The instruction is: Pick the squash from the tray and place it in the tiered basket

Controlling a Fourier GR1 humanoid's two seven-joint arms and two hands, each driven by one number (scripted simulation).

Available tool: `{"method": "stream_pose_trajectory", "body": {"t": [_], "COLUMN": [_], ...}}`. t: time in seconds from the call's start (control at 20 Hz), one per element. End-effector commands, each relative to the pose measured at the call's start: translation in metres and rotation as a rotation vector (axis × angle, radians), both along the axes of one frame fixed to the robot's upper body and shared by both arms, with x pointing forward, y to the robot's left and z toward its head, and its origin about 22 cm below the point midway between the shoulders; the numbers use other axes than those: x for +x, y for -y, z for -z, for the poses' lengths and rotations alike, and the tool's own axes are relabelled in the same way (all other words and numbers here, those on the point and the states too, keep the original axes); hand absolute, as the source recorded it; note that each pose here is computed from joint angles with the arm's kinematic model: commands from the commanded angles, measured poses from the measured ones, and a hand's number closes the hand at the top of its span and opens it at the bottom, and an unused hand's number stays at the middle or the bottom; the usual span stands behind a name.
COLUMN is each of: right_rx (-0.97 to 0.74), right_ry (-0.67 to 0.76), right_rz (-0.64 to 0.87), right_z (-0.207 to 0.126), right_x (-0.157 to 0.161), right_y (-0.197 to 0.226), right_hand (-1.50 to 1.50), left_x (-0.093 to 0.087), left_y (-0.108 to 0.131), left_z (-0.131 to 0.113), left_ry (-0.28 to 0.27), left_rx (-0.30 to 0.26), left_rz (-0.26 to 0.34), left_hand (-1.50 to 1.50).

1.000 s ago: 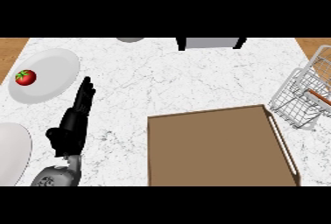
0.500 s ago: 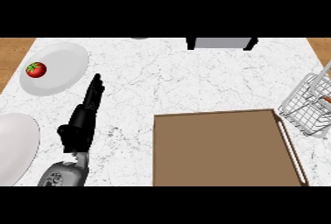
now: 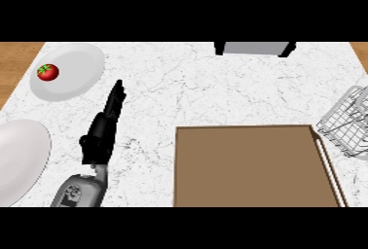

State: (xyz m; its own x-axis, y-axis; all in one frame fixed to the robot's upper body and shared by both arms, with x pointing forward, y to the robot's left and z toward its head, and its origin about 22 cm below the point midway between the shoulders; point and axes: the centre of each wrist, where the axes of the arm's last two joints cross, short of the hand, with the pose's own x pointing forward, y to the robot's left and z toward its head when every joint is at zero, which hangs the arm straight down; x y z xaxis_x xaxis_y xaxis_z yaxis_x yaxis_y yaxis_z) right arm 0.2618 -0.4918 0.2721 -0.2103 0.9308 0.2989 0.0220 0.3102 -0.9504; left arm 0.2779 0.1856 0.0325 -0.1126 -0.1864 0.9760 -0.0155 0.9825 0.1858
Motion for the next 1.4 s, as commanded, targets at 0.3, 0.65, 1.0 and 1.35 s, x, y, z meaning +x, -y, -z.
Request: {"method": "stream_pose_trajectory", "body": {"t": [0.3,0.65,1.0,1.35], "right_rx": [0.328,0.602,0.779,0.847], "right_ry": [-0.115,0.003,-0.009,-0.026], "right_rz": [-0.030,0.178,0.325,0.300], "right_z": [0.009,-0.004,0.001,0.022], "right_x": [0.037,0.019,-0.044,-0.081], "right_y": [0.006,0.065,0.127,0.148], "right_hand": [-1.50,-1.50,-1.50,-1.50], "left_x": [0.001,0.006,0.000,0.004], "left_y": [-0.025,-0.014,-0.017,-0.009], "left_z": [0.000,-0.004,-0.006,-0.007], "left_ry": [-0.006,-0.015,0.002,0.011], "left_rx": [0.010,0.006,-0.002,-0.022], "left_rz": [0.001,-0.007,-0.004,-0.019], "left_hand": [0.00,0.00,0.00,0.00]}}
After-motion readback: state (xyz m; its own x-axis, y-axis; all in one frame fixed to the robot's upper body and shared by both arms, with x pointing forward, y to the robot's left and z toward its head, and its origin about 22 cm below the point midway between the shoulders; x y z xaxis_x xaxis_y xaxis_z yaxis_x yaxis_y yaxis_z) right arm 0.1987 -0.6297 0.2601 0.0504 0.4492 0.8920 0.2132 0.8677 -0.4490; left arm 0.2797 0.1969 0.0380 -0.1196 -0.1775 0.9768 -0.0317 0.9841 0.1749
